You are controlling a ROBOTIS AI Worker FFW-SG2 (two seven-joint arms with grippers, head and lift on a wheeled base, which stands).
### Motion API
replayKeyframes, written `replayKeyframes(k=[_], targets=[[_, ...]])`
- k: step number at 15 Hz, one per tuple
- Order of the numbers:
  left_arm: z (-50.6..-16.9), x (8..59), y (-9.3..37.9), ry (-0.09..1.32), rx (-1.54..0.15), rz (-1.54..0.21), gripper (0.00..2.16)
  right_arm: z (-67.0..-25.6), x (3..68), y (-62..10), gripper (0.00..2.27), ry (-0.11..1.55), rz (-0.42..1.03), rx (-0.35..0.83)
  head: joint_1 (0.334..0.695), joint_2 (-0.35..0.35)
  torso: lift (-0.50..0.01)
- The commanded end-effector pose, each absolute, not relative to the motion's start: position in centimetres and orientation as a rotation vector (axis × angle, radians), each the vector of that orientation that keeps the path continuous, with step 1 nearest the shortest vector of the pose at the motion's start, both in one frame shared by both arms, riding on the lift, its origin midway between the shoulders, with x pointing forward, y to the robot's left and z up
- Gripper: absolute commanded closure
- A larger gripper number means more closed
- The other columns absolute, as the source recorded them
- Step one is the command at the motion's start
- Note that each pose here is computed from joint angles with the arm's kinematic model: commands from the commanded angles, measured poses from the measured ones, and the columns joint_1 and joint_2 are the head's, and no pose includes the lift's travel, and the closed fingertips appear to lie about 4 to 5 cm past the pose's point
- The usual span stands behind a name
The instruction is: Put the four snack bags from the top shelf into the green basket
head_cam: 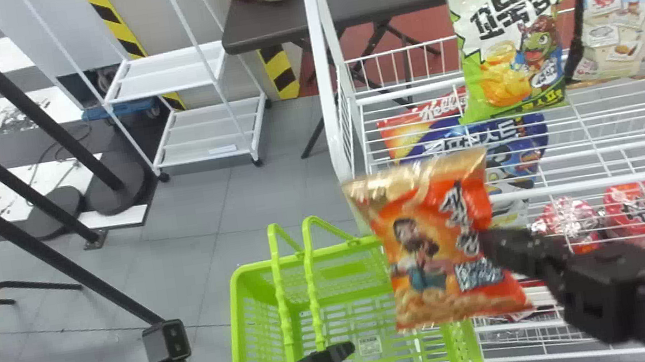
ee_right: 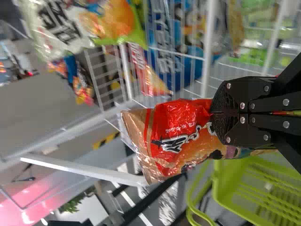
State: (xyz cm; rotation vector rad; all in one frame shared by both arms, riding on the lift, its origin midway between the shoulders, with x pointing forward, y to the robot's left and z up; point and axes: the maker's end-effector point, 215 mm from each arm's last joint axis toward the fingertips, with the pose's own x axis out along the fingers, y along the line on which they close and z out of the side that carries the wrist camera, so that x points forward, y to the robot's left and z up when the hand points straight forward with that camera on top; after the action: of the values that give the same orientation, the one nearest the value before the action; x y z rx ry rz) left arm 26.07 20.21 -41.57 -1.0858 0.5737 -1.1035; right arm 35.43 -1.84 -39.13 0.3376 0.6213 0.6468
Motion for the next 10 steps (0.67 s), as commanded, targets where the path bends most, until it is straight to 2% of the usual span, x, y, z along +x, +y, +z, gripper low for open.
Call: replayKeyframes(k=[1,2,4,5,7,10], targets=[[-41.4,26.0,19.9,0.573,-1.093,-1.117,2.15,-40.7,33.3,2.1,2.25,0.671,0.717,0.358,0.695,0.320,0.000],[-41.4,25.9,19.7,0.577,-1.099,-1.120,2.15,-41.7,32.9,4.0,2.25,0.685,0.746,0.354,0.695,0.350,0.000],[-41.4,25.9,19.6,0.578,-1.100,-1.123,2.15,-44.4,32.2,6.7,2.22,0.735,0.774,0.335,0.695,0.350,0.000],[-41.4,25.8,19.7,0.580,-1.102,-1.121,2.15,-45.8,31.9,7.2,1.80,0.764,0.768,0.312,0.695,0.350,0.000],[-41.4,25.8,19.9,0.584,-1.098,-1.119,2.15,-46.9,31.6,6.8,0.00,0.786,0.753,0.264,0.695,0.350,0.000],[-41.4,25.8,19.8,0.586,-1.098,-1.122,2.15,-45.9,30.5,5.8,0.04,0.790,0.751,0.278,0.695,0.350,0.000]])
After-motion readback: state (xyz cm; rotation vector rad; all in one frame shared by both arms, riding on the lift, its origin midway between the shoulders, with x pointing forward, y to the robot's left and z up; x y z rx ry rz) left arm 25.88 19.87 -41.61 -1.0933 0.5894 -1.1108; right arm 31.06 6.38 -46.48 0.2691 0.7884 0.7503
